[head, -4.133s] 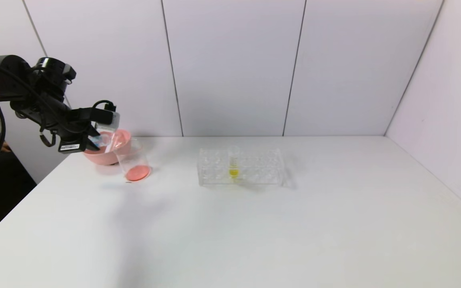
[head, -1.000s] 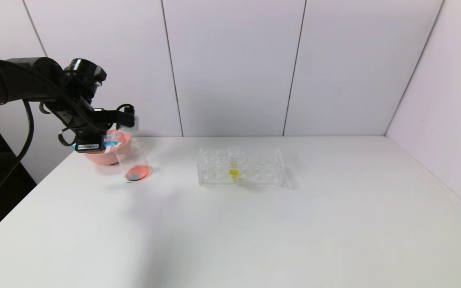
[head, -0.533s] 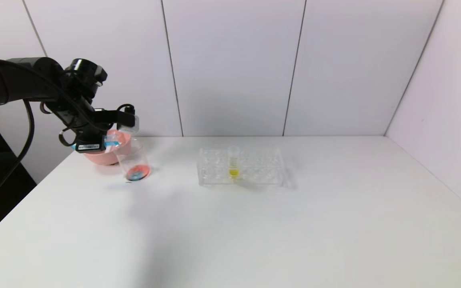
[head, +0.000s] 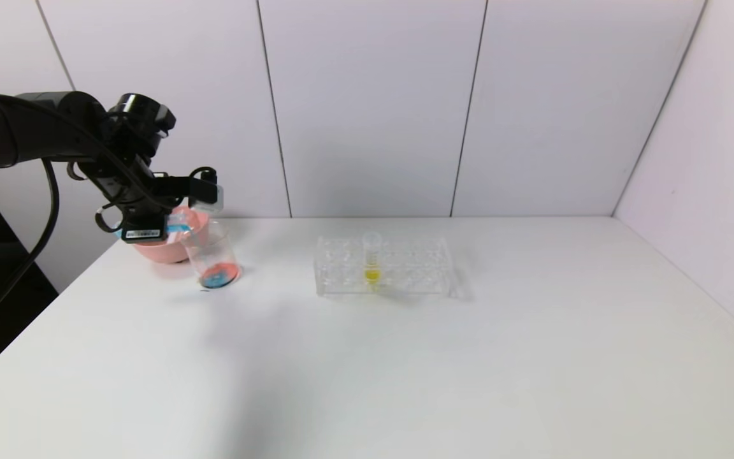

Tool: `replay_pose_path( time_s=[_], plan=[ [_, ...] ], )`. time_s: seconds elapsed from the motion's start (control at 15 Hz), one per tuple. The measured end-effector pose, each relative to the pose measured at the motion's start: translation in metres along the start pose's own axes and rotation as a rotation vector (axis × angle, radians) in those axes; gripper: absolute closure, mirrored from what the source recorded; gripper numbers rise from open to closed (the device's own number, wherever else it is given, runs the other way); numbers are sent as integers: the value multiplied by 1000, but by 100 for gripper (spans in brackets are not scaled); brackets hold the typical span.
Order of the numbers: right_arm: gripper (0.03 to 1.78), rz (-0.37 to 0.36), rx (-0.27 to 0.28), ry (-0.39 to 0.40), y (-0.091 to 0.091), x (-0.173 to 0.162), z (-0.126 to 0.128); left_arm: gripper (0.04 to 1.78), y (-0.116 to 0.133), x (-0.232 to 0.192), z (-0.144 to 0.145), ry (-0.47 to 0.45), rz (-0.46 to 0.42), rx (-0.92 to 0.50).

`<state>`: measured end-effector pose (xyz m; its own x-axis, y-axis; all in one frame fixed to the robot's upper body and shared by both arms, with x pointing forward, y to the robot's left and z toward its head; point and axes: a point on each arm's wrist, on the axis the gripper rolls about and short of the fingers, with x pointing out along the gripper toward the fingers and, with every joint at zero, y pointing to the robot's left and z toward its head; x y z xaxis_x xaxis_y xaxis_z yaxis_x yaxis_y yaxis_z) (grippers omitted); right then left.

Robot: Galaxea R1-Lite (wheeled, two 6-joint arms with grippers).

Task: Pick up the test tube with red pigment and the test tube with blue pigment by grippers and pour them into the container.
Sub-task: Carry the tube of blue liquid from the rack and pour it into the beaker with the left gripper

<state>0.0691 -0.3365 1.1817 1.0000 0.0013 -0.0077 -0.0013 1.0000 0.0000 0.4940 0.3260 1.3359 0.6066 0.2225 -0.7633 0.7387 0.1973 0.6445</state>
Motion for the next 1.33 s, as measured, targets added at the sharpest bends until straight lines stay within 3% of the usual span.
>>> replay_pose_path(
  time_s=[1.33],
  plan=[
    [4,0,0,0,0,0,0,138,-2,-2,8,53,16,-7]
  ],
)
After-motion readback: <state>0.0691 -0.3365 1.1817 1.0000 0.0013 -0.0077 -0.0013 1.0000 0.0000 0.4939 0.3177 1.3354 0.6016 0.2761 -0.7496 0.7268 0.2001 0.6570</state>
